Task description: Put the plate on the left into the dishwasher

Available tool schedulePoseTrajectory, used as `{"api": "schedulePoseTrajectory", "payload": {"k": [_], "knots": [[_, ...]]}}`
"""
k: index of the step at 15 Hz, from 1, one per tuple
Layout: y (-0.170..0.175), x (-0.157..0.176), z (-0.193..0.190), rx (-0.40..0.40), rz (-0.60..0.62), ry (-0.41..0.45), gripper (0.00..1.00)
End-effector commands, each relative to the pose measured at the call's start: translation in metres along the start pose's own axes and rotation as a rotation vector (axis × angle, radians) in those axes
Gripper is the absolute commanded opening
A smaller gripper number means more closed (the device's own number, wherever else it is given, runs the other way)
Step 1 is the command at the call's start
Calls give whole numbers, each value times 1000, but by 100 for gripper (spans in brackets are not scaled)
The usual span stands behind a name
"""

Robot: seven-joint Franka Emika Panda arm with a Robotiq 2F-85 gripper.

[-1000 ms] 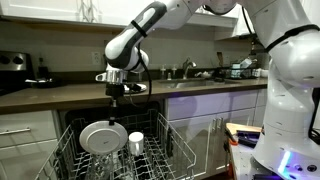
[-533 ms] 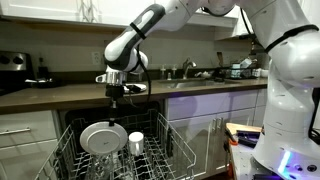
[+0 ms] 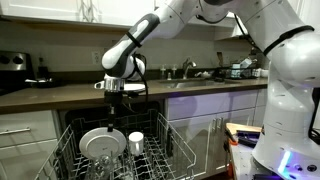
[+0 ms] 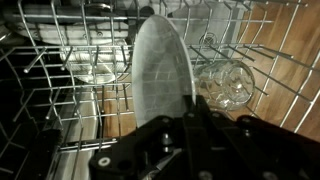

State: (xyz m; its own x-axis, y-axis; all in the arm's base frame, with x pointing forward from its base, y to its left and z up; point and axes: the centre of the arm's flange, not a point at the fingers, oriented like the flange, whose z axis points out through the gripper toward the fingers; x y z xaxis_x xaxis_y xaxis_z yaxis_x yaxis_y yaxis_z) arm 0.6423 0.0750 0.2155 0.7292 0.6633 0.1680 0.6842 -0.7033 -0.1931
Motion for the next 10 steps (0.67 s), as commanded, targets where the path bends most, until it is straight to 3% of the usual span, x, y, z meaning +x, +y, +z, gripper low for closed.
{"api": "schedulePoseTrajectory", "payload": {"k": [1, 10], "knots": [[9, 13, 0, 22, -2, -11, 4], [21, 23, 12, 51, -1, -36, 4]]}}
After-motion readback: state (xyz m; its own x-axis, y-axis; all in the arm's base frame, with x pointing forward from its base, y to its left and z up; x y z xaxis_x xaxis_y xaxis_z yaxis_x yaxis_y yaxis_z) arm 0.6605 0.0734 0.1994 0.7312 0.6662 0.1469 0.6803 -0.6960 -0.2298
